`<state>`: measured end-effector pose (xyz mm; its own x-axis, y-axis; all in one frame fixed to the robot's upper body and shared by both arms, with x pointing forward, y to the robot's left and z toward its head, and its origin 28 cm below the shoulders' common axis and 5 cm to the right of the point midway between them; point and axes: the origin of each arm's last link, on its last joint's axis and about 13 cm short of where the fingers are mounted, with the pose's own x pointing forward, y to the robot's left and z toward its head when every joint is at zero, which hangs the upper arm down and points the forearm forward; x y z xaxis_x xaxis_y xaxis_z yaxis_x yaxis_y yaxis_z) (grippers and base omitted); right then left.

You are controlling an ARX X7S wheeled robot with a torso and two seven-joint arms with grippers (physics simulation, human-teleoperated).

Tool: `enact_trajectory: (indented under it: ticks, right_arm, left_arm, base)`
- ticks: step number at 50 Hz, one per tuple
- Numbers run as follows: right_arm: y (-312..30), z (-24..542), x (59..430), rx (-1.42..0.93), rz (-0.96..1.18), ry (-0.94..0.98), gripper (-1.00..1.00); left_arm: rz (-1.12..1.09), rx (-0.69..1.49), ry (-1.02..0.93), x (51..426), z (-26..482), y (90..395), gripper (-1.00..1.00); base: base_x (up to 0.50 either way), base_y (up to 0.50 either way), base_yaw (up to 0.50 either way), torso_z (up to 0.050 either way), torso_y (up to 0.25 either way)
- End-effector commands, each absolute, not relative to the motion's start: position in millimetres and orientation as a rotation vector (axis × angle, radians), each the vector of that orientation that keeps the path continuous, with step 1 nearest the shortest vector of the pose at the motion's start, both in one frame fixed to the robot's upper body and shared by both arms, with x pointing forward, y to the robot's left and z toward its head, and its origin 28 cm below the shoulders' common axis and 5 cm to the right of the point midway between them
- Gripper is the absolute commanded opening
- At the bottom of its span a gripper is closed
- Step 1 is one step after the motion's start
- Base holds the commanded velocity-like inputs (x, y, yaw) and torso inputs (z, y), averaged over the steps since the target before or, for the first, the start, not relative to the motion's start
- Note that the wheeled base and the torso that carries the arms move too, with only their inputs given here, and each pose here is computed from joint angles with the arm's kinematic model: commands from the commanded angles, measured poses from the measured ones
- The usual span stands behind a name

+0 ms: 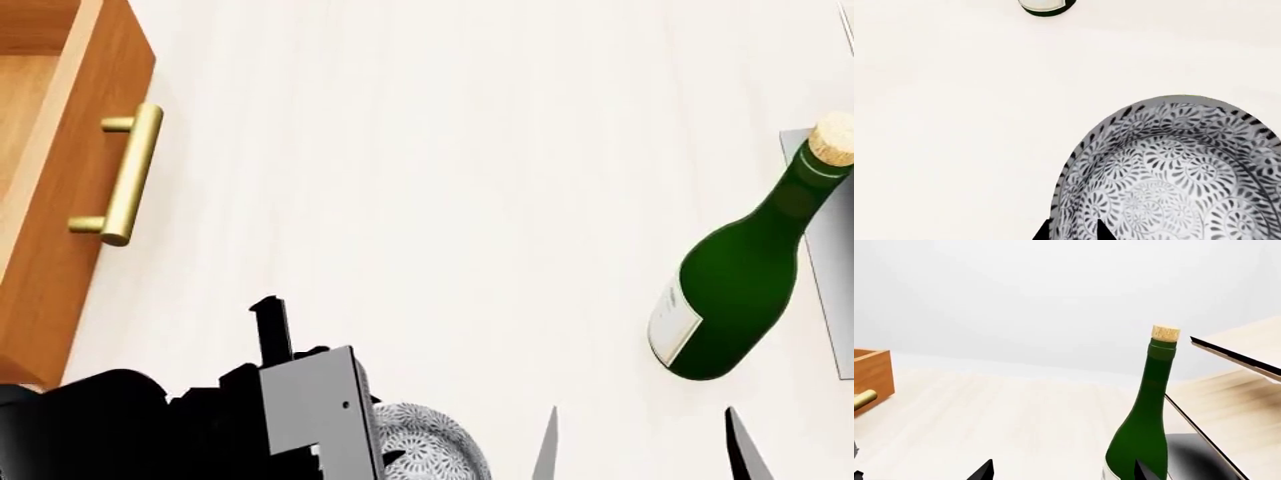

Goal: Put the bowl on top of the cabinet.

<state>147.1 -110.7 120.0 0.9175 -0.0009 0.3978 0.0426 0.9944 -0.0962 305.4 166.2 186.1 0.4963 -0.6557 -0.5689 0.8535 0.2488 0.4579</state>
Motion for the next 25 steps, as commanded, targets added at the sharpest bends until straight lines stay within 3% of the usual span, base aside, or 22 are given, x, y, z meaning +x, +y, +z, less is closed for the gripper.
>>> enact_trajectory:
  ticks: [1,25]
  right_arm:
    - [-113.5,122.6,146.8,-0.106,-0.027,-0.424,1.0]
    - [-114.8,123.2,146.6,-0.1,-0.016,-0.423,1.0]
  left_arm:
    - [-0.991,0.87,0.206,299.7,209.0,172.0,-1.0]
    - [-0.889,0.894,0.061,281.8,278.1,189.5,-1.0]
  base:
    - [0.0,0.0,0.0,0.0,0.0]
    - [0.0,0.0,0.0,0.0,0.0]
